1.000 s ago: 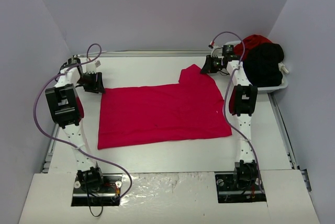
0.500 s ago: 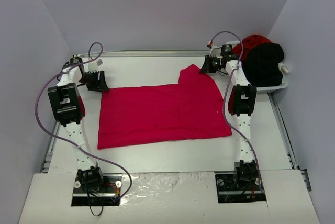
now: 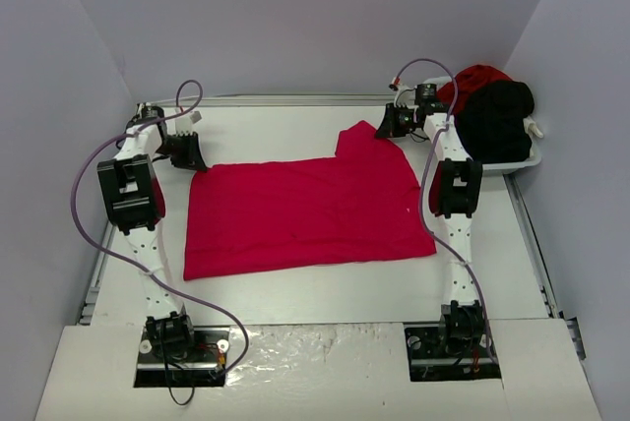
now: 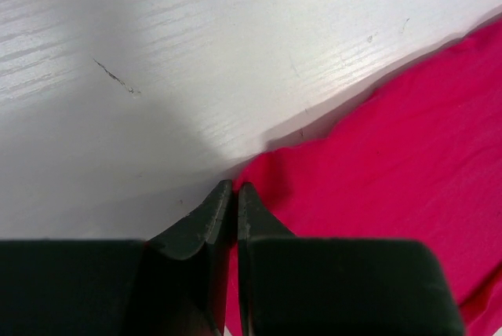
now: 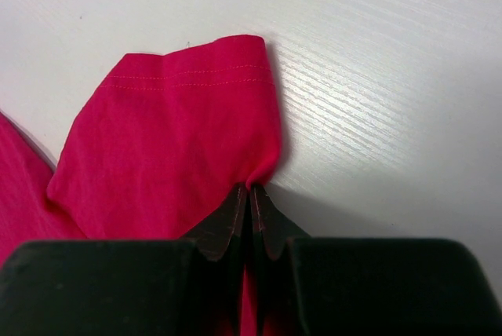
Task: Fold and stack the t-shirts
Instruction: Grap the side of the flattened tshirt furthest away from the robot with both arms
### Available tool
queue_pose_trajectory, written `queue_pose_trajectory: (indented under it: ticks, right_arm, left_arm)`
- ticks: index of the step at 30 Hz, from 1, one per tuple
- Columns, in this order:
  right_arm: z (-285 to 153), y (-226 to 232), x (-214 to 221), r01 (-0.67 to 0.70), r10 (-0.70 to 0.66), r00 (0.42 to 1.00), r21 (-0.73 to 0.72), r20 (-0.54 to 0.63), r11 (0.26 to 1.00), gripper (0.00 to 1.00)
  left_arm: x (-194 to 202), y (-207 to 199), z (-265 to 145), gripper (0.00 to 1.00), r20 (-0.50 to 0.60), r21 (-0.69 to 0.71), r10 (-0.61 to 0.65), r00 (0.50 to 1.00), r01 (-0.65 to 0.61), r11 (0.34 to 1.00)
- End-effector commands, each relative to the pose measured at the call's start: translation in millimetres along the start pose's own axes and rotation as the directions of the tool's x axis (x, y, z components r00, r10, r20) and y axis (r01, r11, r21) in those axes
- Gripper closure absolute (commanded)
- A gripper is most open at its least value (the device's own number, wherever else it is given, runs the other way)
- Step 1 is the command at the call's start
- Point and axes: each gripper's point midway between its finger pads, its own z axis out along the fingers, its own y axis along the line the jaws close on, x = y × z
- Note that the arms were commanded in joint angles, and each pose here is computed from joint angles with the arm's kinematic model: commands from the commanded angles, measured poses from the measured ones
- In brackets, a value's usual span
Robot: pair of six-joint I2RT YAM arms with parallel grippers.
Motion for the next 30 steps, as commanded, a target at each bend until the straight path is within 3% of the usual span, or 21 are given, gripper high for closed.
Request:
queue_pose_trajectory:
  ticks: [1, 7, 16, 30]
  right_arm:
    - [2.7, -4.7, 11.3, 0.009, -0.007, 0.999, 0.048, -0.044, 0.999, 1.0]
    - [-8.8, -0.9, -4.2, 0.04, -0.039, 0.999, 0.067, -0.021, 0.997, 1.0]
    - [-40.7, 18.4, -39.7, 0.117, -0.121, 0.992, 0.087, 0.033, 0.989, 1.0]
    - [-79.7, 51.4, -51.8, 0.151, -0.154, 0.987, 0.077, 0.046, 0.986, 1.0]
  left_arm:
    - [0.7, 0.0, -4.0, 0.98, -0.024, -0.025, 0.02, 1.0, -0.021, 0.999]
    - [-7.6, 0.2, -13.3, 0.97, -0.003, -0.057, 0.036, 0.999, -0.037, 0.998]
    - [-38.8, -13.8, -41.2, 0.98, 0.115, -0.094, 0.07, 0.991, -0.059, 0.994]
    - [-25.3, -42.4, -66.8, 0.98, 0.097, -0.053, 0.107, 0.99, -0.102, 0.993]
